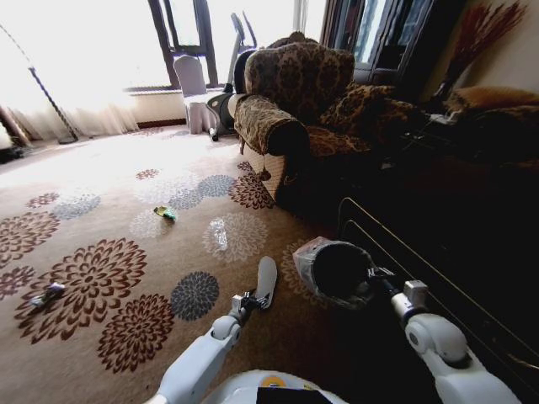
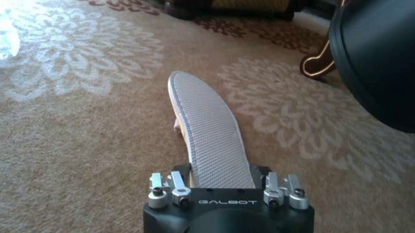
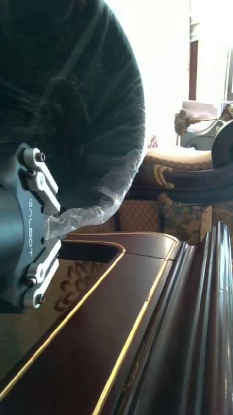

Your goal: Pick up the trash from the ground and place it into the trash bin.

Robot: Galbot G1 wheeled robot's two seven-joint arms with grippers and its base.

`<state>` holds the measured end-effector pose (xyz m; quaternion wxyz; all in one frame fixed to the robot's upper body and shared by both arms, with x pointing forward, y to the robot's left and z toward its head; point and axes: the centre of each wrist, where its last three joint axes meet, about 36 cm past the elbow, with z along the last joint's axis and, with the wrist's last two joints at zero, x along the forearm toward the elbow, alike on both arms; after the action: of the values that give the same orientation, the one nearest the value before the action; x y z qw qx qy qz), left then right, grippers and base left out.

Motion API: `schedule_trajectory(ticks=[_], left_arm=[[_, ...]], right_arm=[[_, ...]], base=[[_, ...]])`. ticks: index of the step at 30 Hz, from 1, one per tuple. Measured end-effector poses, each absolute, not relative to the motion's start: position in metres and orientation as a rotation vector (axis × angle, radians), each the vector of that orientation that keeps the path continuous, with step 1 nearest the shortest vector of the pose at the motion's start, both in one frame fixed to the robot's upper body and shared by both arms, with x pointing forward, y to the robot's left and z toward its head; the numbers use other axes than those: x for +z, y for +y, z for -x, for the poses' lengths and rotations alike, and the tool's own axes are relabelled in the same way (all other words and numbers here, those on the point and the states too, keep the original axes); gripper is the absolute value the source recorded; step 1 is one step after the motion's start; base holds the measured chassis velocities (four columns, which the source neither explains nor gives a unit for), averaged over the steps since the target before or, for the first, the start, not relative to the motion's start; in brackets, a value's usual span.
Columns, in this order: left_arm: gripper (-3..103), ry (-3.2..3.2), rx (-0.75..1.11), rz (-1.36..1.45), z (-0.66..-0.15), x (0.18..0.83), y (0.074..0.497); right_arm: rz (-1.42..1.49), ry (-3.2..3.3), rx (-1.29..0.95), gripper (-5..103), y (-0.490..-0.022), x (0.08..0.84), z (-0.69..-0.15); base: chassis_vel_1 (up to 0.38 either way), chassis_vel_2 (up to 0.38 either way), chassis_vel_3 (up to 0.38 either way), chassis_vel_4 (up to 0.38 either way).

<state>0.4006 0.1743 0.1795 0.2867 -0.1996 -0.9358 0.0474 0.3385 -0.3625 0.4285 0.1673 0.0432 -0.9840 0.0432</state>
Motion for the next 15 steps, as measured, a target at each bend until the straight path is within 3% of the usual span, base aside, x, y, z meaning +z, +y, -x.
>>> schedule_trajectory(ticks=[7,9,15], left_arm=[[43,-2.491,0.136,0.543,-0.3984,0.1762,0.1758],[43,-2.492,0.138,0.543,-0.3978,0.1757,0.176],[24,-2.504,0.137,0.542,-0.3939,0.1744,0.1789]], right_arm=[[-0.134,-2.796,0.117,1,-0.3602,0.4262,-0.3374],[-0.134,-2.796,0.117,1,-0.3601,0.4261,-0.3373],[-0.135,-2.797,0.116,1,-0.3592,0.4264,-0.3372]], base=[[0.0,0.0,0.0,0.0],[0.0,0.0,0.0,0.0],[0.0,0.0,0.0,0.0]])
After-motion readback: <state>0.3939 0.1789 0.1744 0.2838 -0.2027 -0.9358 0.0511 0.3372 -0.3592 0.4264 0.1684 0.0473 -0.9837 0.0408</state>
